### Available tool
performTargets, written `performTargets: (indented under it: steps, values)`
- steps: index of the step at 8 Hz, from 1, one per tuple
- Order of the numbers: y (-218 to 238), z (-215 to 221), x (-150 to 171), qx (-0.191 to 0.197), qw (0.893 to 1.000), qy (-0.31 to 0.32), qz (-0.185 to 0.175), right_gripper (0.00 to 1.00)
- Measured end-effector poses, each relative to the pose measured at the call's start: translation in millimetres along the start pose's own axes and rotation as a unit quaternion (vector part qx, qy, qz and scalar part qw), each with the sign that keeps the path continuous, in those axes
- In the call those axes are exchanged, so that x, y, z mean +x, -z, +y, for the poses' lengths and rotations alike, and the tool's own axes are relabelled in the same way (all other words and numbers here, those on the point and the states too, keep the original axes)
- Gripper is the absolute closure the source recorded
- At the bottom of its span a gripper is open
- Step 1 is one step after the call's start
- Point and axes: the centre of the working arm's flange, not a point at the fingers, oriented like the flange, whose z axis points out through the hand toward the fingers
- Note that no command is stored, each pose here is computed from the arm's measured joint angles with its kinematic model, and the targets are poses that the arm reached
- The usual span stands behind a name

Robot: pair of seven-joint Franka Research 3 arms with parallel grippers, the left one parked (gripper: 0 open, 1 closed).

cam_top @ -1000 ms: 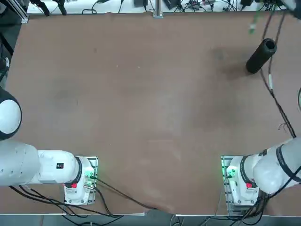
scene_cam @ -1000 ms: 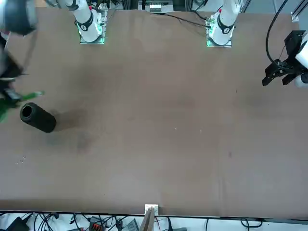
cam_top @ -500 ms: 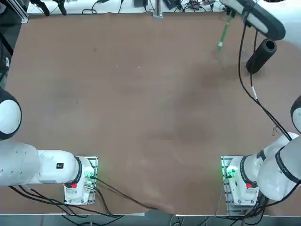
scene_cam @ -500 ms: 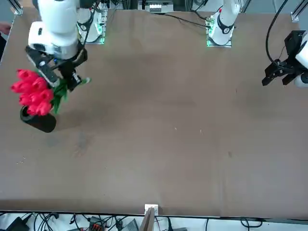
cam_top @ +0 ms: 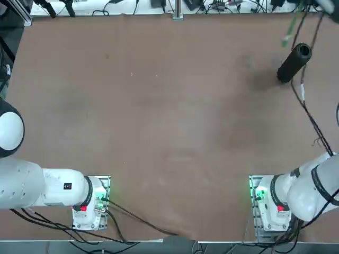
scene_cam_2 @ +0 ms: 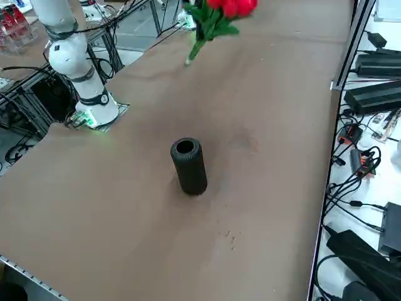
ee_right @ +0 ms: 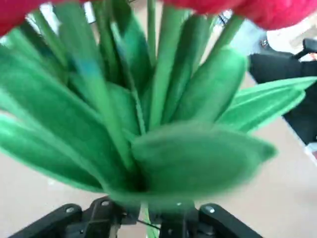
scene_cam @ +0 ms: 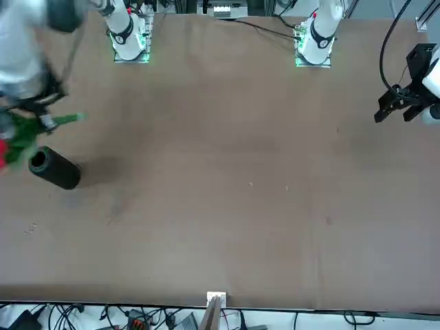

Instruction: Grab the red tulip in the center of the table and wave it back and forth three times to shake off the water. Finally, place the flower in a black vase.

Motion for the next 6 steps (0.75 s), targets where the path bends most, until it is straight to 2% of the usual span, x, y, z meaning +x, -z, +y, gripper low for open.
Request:
performTargets:
  steps: [1,2,3,4,6]
  values:
    - [-22,46,40,0.003,0.999,0.031,0.01,0.88]
    - [-36,80,63,0.004,0.998,0.053,0.018,0.88]
    - [-38,85,66,0.008,0.998,0.065,0.019,0.88]
    - [-28,59,51,0.018,0.997,0.075,0.014,0.88]
    - [16,-34,-23,0.033,0.998,0.057,0.007,0.88]
